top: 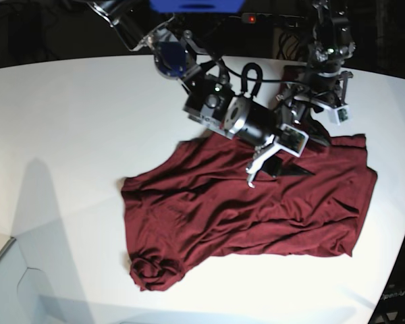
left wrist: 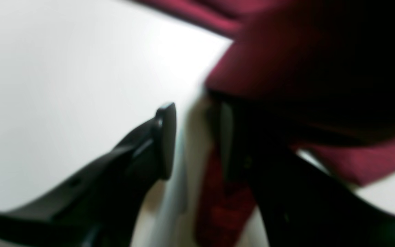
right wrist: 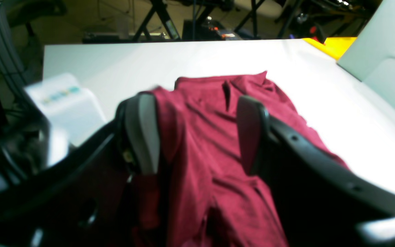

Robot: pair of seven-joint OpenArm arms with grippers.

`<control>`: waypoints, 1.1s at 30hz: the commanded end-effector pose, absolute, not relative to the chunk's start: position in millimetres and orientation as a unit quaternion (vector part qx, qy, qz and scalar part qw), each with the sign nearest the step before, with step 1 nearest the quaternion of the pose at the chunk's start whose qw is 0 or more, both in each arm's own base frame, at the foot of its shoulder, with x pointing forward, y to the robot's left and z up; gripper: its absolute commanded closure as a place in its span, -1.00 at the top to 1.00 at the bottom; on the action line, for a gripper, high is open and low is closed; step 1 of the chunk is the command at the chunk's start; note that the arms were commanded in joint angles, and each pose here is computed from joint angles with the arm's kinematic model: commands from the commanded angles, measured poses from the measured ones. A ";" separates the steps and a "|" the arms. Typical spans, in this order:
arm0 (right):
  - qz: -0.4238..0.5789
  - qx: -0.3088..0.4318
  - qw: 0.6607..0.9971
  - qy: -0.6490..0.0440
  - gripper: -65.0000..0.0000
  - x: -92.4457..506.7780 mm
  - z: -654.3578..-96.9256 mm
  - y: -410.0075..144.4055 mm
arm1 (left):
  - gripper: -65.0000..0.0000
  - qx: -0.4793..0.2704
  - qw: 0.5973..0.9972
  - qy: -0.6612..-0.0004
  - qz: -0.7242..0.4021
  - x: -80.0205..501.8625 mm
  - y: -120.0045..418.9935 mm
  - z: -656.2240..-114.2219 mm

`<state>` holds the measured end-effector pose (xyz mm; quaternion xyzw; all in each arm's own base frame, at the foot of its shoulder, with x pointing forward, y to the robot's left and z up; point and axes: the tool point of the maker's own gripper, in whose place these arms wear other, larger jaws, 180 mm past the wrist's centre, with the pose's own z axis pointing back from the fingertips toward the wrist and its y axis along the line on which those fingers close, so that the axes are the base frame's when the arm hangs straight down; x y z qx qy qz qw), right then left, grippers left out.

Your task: Layout the t-shirt on the table in an organized manner, then fold the t-shirt properly

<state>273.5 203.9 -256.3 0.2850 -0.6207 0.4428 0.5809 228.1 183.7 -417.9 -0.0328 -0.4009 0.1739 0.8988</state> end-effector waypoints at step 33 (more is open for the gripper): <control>0.436 0.284 0.562 -0.643 0.09 279.2 -239.6 199.1 | -1.00 -0.027 0.907 -0.402 0.120 234.1 187.1 -418.9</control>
